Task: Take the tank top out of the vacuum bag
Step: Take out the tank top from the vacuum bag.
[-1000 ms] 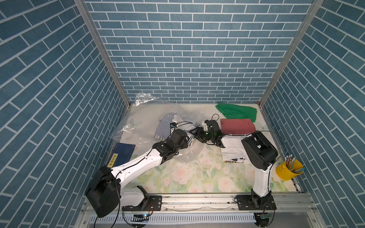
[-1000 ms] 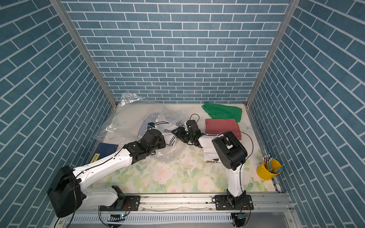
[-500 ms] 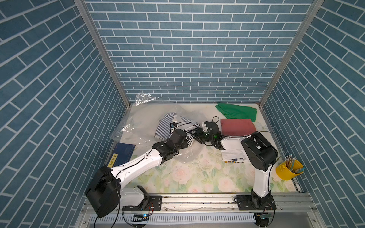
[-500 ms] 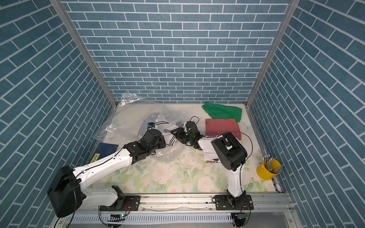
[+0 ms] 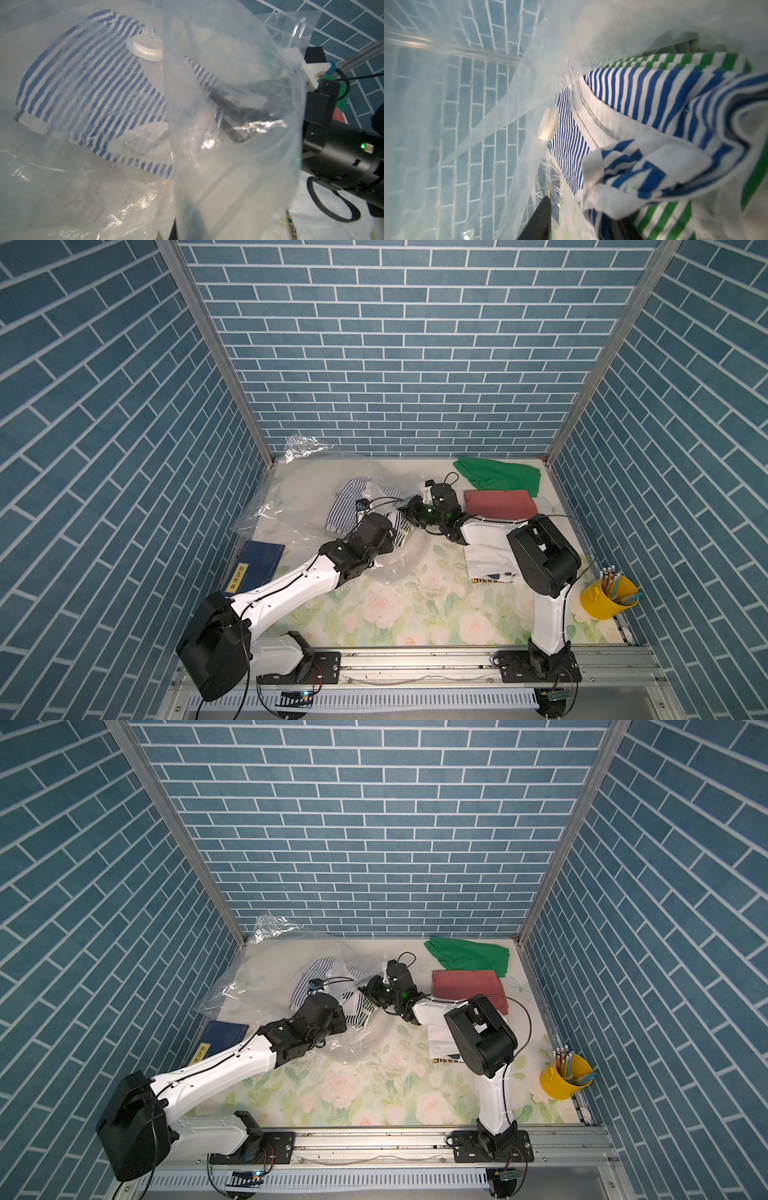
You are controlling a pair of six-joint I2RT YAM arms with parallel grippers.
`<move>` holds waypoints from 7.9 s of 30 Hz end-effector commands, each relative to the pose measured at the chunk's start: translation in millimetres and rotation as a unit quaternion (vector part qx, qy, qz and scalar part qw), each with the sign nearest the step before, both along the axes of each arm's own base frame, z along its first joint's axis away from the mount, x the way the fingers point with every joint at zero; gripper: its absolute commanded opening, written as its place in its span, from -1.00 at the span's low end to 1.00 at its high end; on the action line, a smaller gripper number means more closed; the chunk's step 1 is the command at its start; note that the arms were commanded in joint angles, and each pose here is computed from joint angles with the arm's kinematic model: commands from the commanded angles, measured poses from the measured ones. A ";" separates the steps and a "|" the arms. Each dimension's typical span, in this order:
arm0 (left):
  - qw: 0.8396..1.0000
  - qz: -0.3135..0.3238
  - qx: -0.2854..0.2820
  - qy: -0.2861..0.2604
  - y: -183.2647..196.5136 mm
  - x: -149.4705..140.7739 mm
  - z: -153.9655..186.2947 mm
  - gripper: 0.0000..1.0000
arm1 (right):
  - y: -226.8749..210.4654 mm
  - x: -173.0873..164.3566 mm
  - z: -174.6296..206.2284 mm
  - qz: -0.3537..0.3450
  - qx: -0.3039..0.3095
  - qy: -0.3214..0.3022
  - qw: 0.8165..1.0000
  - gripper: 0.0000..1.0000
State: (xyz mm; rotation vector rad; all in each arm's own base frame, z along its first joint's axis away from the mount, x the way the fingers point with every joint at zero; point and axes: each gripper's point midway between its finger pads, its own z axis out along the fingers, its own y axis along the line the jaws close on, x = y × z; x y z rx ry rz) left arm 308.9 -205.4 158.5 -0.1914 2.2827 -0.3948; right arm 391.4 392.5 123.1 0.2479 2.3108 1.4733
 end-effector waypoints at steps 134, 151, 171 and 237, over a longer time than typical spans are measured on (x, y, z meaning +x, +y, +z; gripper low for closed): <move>0.999 0.034 0.013 0.007 29.3 13.8 -30.3 -1.00 | -241.5 -134.2 22.0 0.188 -0.326 0.082 0.923 -1.00; 1.000 0.024 0.016 0.009 23.9 17.2 -31.5 -1.00 | -280.2 -123.1 59.0 0.157 -0.411 0.056 0.896 -1.00; 1.000 0.018 0.017 0.009 23.2 16.4 -31.5 -1.00 | -330.8 -117.0 74.5 0.066 -0.464 0.068 0.881 -1.00; 1.000 0.014 0.002 -0.007 18.9 23.1 -7.1 -1.00 | -402.4 -83.3 -59.1 -0.293 -0.362 0.098 0.880 0.99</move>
